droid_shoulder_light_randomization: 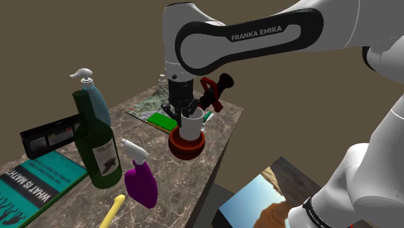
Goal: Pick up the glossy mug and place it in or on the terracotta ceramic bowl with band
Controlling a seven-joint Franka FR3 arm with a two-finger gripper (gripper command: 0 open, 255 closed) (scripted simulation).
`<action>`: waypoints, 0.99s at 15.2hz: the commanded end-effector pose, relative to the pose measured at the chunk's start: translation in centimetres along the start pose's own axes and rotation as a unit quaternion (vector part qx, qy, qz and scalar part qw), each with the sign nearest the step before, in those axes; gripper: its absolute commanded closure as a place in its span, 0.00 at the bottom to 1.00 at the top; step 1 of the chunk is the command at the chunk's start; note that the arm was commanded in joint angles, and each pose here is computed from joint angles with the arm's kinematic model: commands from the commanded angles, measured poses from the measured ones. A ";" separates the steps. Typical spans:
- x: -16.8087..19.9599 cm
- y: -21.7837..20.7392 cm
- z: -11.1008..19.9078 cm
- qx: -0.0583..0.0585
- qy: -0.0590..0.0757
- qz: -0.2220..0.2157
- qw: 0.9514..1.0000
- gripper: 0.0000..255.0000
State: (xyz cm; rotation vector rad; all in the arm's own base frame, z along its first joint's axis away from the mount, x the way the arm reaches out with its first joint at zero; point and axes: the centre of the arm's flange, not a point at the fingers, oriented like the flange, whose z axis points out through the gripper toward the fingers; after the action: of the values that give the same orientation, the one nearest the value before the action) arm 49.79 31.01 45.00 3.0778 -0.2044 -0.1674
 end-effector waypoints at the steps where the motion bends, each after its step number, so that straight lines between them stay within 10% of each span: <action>1: 0.1 0.0 0.2 0.000 0.000 0.000 1.000 1.00; 6: 0.1 0.0 0.2 0.000 0.000 0.000 1.000 1.00; 7: 0.1 0.0 0.2 0.000 0.000 0.000 1.000 0.00; 15: 0.1 0.0 -3.7 0.000 0.000 0.000 1.000 0.00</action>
State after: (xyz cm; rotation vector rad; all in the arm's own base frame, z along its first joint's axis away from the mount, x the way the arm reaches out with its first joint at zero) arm 50.00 31.10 47.62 3.0791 -0.2046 -0.1651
